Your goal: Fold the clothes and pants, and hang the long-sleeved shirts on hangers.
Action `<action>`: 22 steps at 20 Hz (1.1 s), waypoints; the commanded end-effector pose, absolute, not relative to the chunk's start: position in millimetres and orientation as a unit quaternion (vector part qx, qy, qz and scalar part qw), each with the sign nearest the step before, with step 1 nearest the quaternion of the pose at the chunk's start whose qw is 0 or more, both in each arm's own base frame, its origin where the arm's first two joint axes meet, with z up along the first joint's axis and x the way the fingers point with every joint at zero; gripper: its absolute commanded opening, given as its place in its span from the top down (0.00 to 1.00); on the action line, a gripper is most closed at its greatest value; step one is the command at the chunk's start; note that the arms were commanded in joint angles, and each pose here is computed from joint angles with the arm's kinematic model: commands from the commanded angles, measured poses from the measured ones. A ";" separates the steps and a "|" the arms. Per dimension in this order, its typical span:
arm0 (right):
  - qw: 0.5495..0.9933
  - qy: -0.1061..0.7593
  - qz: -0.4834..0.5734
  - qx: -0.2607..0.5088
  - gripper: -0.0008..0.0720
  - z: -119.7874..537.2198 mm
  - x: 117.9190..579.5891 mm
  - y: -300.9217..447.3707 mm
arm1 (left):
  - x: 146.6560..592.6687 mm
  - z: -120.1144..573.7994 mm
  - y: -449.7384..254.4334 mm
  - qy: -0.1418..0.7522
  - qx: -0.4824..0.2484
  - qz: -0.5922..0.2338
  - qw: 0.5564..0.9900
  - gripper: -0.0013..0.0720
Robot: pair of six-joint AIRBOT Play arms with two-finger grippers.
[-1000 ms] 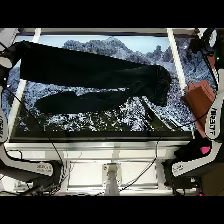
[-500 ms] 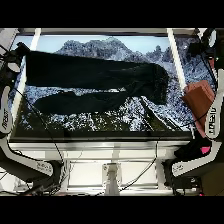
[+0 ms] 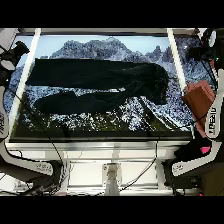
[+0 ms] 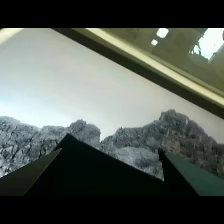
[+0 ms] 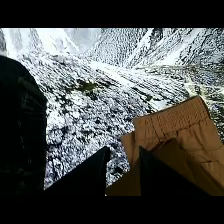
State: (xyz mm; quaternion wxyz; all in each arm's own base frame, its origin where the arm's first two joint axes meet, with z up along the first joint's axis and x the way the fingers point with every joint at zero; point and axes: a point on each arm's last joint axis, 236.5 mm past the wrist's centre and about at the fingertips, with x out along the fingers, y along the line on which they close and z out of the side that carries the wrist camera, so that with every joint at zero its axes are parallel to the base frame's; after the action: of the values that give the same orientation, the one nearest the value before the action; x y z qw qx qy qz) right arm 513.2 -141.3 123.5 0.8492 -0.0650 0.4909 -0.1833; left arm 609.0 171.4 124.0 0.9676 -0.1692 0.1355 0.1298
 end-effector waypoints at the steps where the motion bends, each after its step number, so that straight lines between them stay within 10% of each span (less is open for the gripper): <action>1: 0.812 0.573 -0.102 -0.037 0.66 79.2 483.6 -124.0 | 580.8 125.8 157.5 0.206 -0.183 0.098 0.956 0.03; 9: 0.671 0.717 0.125 0.139 0.45 -50.1 372.9 -55.7 | 505.8 165.5 150.6 0.286 -0.136 0.050 0.947 0.03; 11: 0.664 0.721 0.124 0.155 0.00 -71.1 364.3 -50.1 | 489.4 167.0 146.4 0.308 -0.139 0.041 0.940 0.03; 22: 0.719 0.644 0.154 0.210 0.24 -89.8 400.0 -15.5 | 418.6 122.1 89.9 0.479 -0.159 -0.050 0.862 0.03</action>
State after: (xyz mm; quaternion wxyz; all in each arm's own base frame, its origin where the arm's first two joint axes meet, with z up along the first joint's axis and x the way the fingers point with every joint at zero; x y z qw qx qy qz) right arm 378.6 -26.3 -93.9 0.6931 0.1825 0.6823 0.1442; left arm 441.7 104.1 135.1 0.8899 -0.1547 0.4283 -0.0256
